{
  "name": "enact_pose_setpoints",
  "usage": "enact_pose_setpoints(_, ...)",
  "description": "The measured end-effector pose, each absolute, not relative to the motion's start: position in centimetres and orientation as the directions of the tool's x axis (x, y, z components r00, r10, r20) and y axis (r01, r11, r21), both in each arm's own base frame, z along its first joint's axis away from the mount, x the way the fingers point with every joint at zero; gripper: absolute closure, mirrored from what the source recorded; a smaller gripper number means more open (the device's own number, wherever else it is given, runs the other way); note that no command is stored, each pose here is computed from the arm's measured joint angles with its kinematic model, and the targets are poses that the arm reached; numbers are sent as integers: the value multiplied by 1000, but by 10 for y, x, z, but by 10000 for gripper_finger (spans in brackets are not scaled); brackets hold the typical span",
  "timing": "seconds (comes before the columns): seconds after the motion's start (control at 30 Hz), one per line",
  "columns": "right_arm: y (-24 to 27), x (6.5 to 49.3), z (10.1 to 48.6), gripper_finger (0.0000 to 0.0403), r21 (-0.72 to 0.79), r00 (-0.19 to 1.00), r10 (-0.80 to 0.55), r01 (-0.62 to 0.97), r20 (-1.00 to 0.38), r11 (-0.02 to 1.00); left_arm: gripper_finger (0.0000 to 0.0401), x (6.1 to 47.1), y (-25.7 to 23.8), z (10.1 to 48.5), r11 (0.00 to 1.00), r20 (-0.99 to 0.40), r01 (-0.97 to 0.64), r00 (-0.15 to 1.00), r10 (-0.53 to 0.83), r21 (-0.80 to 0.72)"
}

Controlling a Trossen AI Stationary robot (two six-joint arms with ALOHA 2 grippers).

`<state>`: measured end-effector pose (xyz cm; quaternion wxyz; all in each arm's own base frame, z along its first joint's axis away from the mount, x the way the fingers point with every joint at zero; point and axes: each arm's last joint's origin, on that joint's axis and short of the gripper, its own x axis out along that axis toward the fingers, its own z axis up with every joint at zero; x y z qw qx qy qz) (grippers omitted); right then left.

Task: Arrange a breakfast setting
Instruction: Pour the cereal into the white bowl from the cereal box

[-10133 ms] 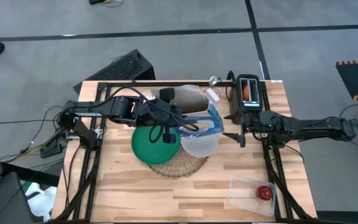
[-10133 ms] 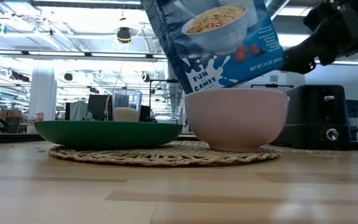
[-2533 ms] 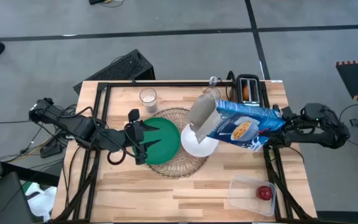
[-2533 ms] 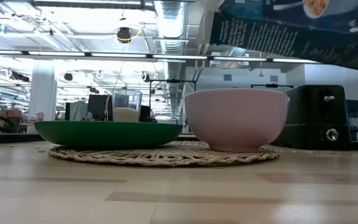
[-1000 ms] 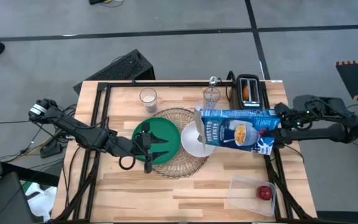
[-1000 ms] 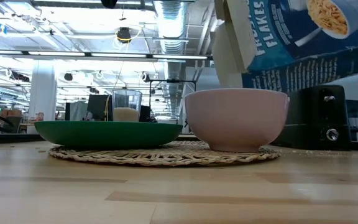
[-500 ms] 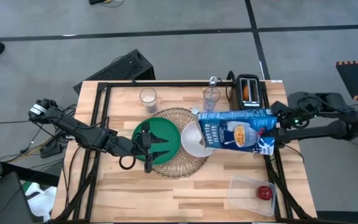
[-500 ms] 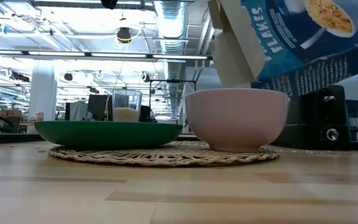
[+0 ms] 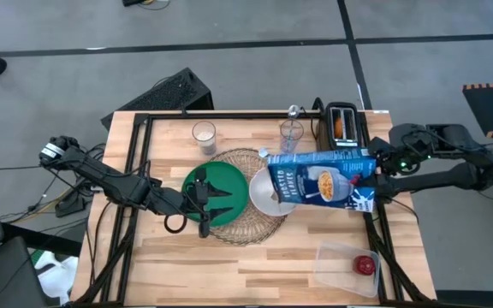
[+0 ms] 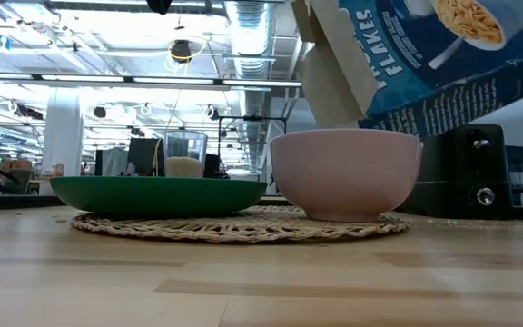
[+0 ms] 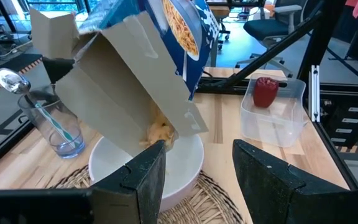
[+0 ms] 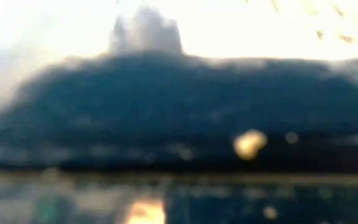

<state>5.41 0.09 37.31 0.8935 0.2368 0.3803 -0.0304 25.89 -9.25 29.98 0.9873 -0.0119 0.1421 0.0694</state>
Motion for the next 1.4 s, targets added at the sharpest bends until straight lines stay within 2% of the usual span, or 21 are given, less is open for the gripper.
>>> enact_pose_setpoints(0.57,1,57,374,96,391,713,124,223,-690,893,228,259,-92,300,990,-281,-143,950,135,-7)
enact_pose_setpoints(0.97,-2,68,394,96,327,647,81,269,-758,906,227,260,-88,300,988,-282,-151,949,141,-15)
enact_pose_setpoints(1.4,-2,69,397,97,326,668,80,252,-740,911,227,260,-88,300,988,-283,-151,949,141,-16)
